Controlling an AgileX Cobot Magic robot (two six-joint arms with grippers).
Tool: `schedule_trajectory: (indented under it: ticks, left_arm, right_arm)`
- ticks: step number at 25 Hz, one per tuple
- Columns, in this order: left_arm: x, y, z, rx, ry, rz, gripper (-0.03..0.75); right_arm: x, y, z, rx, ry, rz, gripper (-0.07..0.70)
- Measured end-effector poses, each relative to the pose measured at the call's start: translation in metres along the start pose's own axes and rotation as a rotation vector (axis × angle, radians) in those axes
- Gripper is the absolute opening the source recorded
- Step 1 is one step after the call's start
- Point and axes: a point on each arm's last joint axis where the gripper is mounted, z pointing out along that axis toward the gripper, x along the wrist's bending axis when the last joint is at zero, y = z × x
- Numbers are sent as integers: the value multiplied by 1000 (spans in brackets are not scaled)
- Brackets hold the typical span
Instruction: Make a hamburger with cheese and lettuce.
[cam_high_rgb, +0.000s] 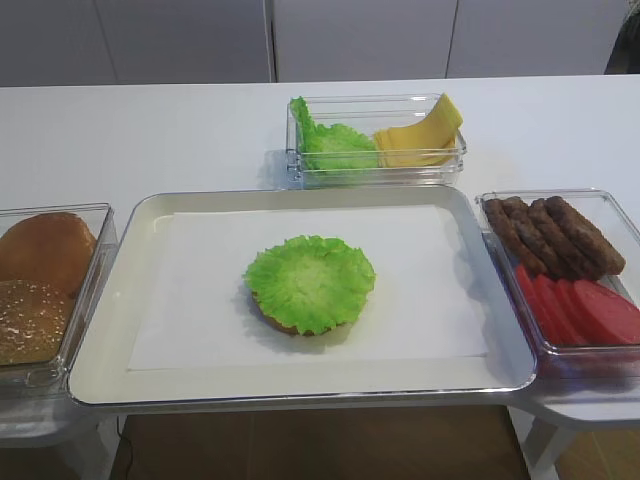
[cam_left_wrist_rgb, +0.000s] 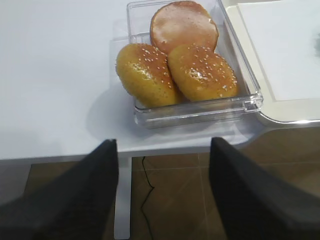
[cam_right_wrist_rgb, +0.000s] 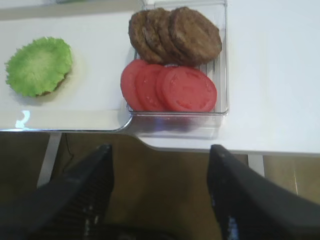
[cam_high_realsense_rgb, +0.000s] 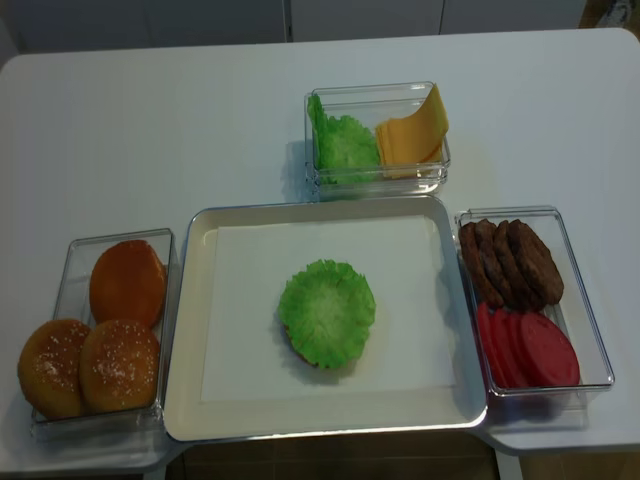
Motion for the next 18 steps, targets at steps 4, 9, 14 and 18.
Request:
schedule_trajectory:
  ticks: [4,9,14,18]
  left_arm:
    - [0,0,0,0,0,0,433]
    - [0,0,0,0,0,0,433]
    - [0,0,0,0,-1,0,433]
    - [0,0,0,0,-1,0,433]
  right_arm:
    - [-7,-27,-16,-119,1,-12,465]
    - [-17,-57,-9,-161,-26,-53,465]
    - [-21,-71,12,-111,-35,-67,465]
    - [-21,-73,24,-99,-27,-90,465]
